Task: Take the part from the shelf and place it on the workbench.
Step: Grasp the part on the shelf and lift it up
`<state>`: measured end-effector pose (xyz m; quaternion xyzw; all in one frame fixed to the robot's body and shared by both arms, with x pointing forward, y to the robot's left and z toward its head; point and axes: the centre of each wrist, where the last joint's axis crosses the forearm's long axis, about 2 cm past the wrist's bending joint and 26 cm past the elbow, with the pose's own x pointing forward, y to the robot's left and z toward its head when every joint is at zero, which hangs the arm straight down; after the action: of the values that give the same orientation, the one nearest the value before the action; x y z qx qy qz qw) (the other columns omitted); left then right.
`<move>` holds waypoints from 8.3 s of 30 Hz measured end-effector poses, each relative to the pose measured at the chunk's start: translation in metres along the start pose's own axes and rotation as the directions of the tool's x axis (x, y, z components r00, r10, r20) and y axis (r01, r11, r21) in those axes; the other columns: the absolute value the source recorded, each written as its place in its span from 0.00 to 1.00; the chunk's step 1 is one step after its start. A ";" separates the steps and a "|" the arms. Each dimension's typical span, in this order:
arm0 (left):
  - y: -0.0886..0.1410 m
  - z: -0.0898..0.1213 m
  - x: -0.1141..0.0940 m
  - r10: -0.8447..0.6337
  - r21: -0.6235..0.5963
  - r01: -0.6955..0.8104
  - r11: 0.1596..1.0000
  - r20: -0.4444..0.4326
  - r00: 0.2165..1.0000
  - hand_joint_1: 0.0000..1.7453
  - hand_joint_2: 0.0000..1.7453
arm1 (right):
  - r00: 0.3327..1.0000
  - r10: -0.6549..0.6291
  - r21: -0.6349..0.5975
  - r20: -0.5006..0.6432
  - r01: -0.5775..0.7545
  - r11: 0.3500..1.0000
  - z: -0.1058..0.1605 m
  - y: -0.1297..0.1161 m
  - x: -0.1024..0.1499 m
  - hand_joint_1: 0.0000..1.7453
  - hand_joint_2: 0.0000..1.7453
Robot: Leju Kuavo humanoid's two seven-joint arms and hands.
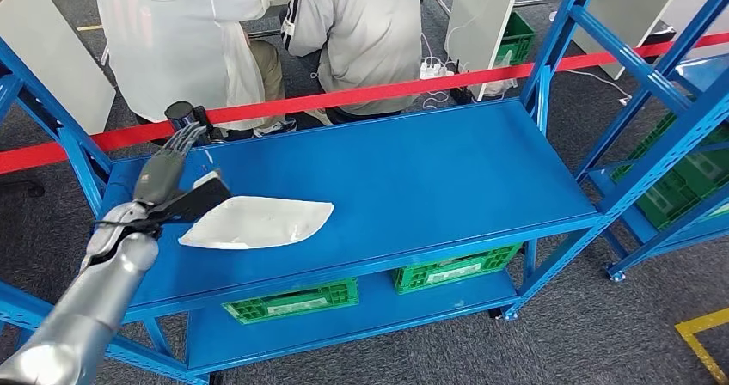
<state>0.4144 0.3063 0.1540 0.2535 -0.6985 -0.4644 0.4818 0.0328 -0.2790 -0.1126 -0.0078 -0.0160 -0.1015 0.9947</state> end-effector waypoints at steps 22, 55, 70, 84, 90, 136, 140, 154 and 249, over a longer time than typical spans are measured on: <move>-0.010 0.062 0.016 -0.007 0.041 0.001 0.999 0.142 0.990 0.00 0.00 | 1.000 -0.020 -0.011 0.008 0.020 1.000 0.000 0.000 -0.001 0.00 0.00; -0.012 0.061 0.025 -0.002 0.003 0.001 1.000 0.170 0.985 0.00 0.00 | 0.999 -0.029 -0.002 0.012 0.029 1.000 0.000 0.004 0.001 0.00 0.00; -0.084 0.038 0.046 0.148 -0.141 -0.126 0.982 0.151 0.977 0.00 0.00 | 1.000 0.003 -0.006 0.013 -0.003 1.000 0.000 0.003 0.004 0.00 0.00; -0.119 0.020 0.088 0.267 -0.197 -0.232 0.953 0.176 0.947 0.00 0.00 | 1.000 0.014 -0.007 0.005 -0.014 1.000 0.000 0.003 0.005 0.00 0.00; -0.121 0.008 0.112 0.303 -0.187 -0.267 0.945 0.206 0.930 0.00 0.00 | 1.000 0.018 -0.005 0.014 -0.018 1.000 0.001 0.003 0.006 0.00 0.00; -0.108 -0.037 0.133 -0.093 -0.094 0.110 0.989 0.173 0.981 0.00 1.00 | 0.997 0.075 0.014 0.025 -0.076 0.997 0.001 0.003 0.008 0.00 0.00; -0.111 -0.035 0.127 -0.114 -0.117 0.133 0.984 0.156 0.981 0.00 1.00 | 0.997 0.078 0.013 0.025 -0.078 0.997 0.001 0.003 0.008 0.00 0.00; -0.114 -0.029 0.111 -0.156 -0.200 0.181 0.963 0.137 0.978 0.00 1.00 | 0.996 0.085 0.012 0.027 -0.085 0.996 0.001 0.003 0.008 0.00 0.00; -0.103 -0.022 0.076 -0.239 -0.274 0.266 0.924 0.129 0.963 0.00 1.00 | 0.996 0.083 -0.028 0.044 -0.082 0.996 0.001 -0.001 0.010 0.00 0.00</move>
<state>0.3939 0.1911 0.0975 0.2463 -0.6063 -0.6308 0.4169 0.0420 -0.2819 -0.1117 -0.0236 -0.0370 -0.0603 0.9972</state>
